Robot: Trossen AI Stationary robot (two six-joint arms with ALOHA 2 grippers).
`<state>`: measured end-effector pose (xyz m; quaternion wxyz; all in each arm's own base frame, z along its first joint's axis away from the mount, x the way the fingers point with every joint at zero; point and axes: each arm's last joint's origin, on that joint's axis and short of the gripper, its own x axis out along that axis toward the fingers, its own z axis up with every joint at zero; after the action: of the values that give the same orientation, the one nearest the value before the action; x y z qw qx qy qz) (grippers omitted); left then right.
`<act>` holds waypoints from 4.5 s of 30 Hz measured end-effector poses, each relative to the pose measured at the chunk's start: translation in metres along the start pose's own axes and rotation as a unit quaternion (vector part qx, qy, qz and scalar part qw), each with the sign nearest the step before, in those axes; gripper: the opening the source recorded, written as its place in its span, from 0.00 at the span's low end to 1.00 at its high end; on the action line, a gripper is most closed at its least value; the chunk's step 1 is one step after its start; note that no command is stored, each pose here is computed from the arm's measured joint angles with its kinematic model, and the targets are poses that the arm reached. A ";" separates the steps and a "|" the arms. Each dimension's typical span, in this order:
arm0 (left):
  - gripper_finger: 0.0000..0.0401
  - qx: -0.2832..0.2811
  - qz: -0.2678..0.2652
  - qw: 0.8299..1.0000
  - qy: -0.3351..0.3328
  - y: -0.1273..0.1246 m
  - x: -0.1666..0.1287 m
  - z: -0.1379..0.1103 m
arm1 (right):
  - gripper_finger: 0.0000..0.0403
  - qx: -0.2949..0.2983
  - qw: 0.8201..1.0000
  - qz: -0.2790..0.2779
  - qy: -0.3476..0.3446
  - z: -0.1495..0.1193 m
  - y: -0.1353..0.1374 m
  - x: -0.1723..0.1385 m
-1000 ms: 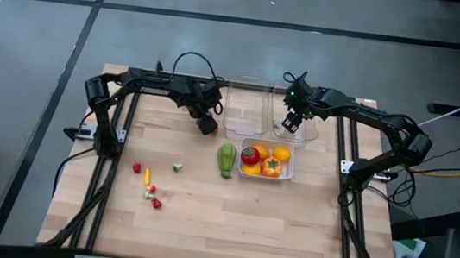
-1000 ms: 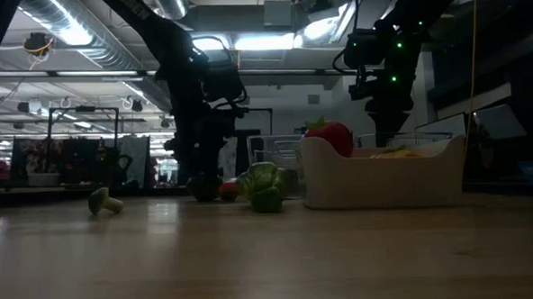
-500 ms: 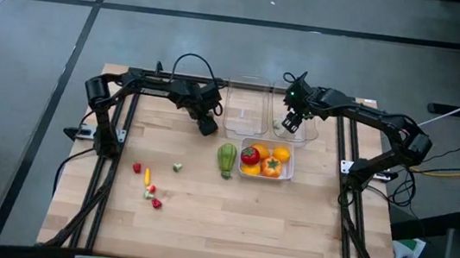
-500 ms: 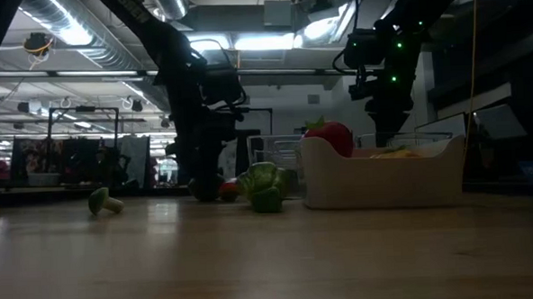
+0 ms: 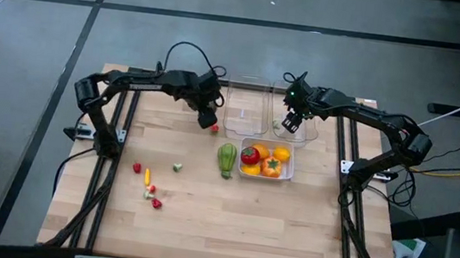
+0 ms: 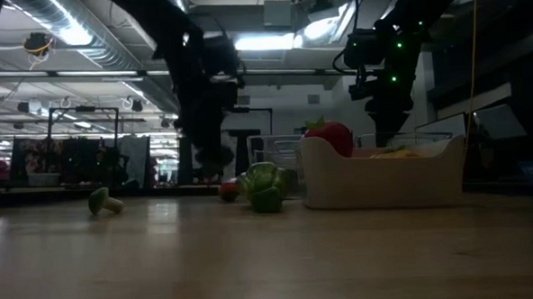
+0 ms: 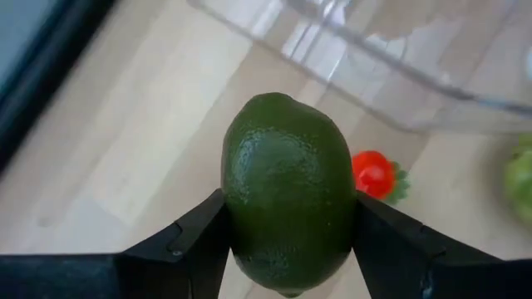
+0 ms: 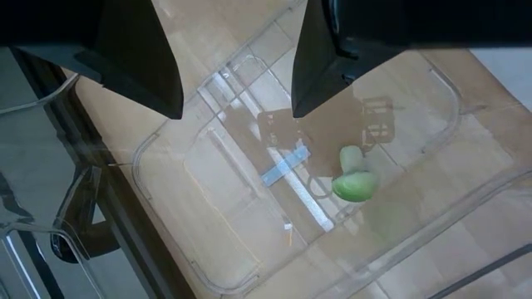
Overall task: Sort produce into baskets
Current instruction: Put the lime into the white bin, then put the small persimmon into the white bin
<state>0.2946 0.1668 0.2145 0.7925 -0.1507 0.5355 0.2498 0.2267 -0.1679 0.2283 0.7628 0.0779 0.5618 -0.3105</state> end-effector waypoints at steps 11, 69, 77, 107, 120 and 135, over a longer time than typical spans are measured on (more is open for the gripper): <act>0.54 -0.021 -0.039 0.987 -0.157 -0.025 -0.065 0.023 | 0.55 0.000 1.000 0.000 0.001 0.000 0.000 0.000; 0.74 0.062 -0.196 0.913 -0.352 -0.189 0.056 0.041 | 0.55 0.002 1.000 0.000 0.000 0.000 0.000 0.000; 0.77 0.066 -0.216 0.893 -0.389 -0.188 0.041 0.048 | 0.55 0.002 1.000 0.000 0.000 0.000 0.000 0.000; 0.77 0.144 -0.053 0.976 -0.156 -0.050 -0.086 0.000 | 0.55 0.002 1.000 0.005 -0.001 0.000 0.000 0.000; 0.77 0.164 -0.043 0.972 -0.161 -0.041 -0.002 -0.049 | 0.55 0.002 1.000 0.005 -0.001 0.000 0.000 0.000; 0.77 0.122 -0.040 0.972 -0.197 -0.043 0.050 -0.066 | 0.55 0.002 1.000 0.009 -0.001 0.000 0.000 0.000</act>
<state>0.2823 0.1095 0.1413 0.9042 -0.0219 0.3886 0.1757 0.2271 -0.1676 0.2284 0.7658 0.0837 0.5599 -0.3050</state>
